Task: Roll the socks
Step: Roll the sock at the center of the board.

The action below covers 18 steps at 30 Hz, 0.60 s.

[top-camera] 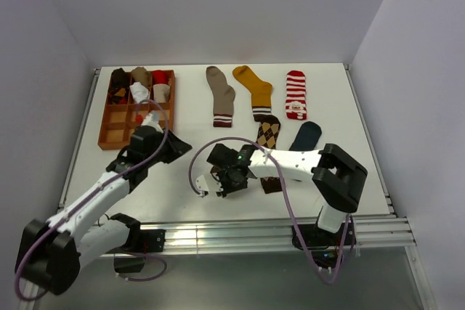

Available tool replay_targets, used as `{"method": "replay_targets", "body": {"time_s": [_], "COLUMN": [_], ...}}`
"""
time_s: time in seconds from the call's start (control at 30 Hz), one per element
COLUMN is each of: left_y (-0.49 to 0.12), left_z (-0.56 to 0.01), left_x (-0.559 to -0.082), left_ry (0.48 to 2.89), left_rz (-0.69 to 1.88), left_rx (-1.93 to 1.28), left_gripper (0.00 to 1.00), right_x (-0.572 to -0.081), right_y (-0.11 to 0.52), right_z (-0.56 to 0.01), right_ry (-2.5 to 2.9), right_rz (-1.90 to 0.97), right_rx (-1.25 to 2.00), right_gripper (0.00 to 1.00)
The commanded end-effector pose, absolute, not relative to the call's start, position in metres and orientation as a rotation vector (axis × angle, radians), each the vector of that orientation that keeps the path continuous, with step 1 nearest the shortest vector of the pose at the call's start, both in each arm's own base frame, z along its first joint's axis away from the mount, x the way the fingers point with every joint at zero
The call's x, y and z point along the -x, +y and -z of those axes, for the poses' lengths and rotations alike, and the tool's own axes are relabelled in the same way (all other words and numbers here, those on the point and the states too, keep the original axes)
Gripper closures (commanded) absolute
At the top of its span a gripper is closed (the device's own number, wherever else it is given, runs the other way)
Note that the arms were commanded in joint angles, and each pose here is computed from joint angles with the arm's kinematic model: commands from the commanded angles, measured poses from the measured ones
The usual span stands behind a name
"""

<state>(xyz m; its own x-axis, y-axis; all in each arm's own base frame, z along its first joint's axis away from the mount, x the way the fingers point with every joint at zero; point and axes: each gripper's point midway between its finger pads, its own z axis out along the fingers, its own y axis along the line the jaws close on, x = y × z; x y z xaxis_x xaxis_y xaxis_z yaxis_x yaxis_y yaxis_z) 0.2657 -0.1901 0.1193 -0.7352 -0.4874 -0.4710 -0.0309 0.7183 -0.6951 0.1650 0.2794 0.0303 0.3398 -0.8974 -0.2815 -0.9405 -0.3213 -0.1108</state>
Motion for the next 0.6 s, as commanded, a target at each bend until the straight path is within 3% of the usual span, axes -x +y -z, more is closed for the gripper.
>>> {"method": "replay_targets", "body": {"time_s": [0.0, 0.23, 0.4, 0.57], "left_y": [-0.157, -0.134, -0.124, -0.147], "left_z": [-0.167, -0.239, -0.244, -0.252], "left_x": [-0.280, -0.276, -0.263, -0.250], "left_ry": [2.084, 1.943, 1.917, 1.886], "left_rz": [0.834, 0.766, 0.736, 0.877], "left_rx": [0.529, 0.504, 0.479, 0.297], "left_gripper": [0.71, 0.72, 0.72, 0.73], "right_x": [-0.130, -0.133, -0.148, -0.172], "right_y": [0.231, 0.251, 0.280, 0.299], "right_z": [-0.003, 0.015, 0.011, 0.009], "right_ry": [1.865, 1.923, 1.992, 2.155], "right_rz": [-0.284, -0.366, -0.535, -0.772], "right_rx": [2.568, 2.656, 2.641, 2.562], "right_gripper": [0.88, 0.87, 0.84, 0.82]}}
